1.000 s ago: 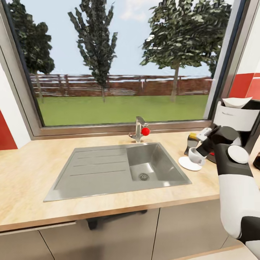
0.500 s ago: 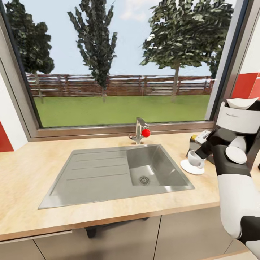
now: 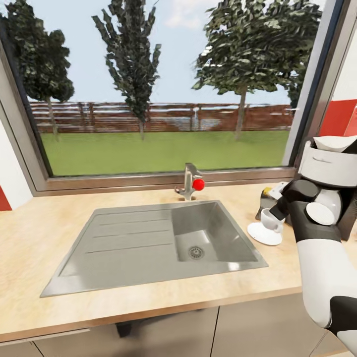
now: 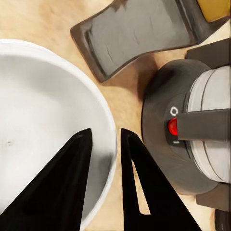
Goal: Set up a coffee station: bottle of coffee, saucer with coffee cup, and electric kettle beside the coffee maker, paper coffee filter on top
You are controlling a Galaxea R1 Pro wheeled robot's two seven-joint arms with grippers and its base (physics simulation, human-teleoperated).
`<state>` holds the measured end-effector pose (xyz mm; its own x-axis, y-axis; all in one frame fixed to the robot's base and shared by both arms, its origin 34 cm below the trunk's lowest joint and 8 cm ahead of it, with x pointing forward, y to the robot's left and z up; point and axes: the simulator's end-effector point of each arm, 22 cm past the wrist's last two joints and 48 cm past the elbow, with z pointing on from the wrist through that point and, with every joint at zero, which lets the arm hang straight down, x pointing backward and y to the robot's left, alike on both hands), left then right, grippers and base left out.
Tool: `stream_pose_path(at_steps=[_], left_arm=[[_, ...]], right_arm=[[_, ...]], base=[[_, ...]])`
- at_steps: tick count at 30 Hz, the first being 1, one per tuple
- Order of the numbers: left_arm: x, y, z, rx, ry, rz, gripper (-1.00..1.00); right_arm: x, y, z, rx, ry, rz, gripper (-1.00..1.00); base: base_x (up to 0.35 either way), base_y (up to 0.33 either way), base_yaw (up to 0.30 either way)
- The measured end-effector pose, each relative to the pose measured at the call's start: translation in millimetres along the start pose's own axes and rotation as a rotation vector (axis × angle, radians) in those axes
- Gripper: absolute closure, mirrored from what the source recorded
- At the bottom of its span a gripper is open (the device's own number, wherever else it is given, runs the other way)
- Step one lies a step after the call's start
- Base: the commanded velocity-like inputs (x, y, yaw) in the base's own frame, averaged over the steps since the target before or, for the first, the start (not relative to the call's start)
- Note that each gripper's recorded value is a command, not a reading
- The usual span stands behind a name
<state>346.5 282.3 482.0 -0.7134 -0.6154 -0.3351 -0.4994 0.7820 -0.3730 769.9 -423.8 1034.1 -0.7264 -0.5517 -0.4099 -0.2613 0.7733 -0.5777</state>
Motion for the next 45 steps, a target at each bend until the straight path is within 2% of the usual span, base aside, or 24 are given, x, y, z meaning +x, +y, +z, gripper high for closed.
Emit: stream_pose_path(at_steps=[22, 26, 38, 45], left_arm=[[-1, 0, 0.1, 0.001, -0.002, 0.001, -1.00], [-1, 0, 0.2, 0.001, -0.002, 0.001, -1.00], [-1, 0, 0.2, 0.001, -0.003, 0.000, -1.00], [-1, 0, 0.2, 0.001, -0.003, 0.000, -1.00]], right_arm=[[0, 0, 0.7, -0.001, 0.001, 0.001, 1.00], [7, 8, 9.4, -0.026, 0.026, -0.005, 1.00], [12, 11, 14.3, -0.038, 0.041, -0.007, 1.00], [20, 20, 23.1, -0.063, 0.069, -0.014, 1.00]], base=[[0.000, -0.100, 0.151], [0.000, -0.152, 0.025], [0.000, -0.018, 0.002], [0.000, -0.015, 0.000]])
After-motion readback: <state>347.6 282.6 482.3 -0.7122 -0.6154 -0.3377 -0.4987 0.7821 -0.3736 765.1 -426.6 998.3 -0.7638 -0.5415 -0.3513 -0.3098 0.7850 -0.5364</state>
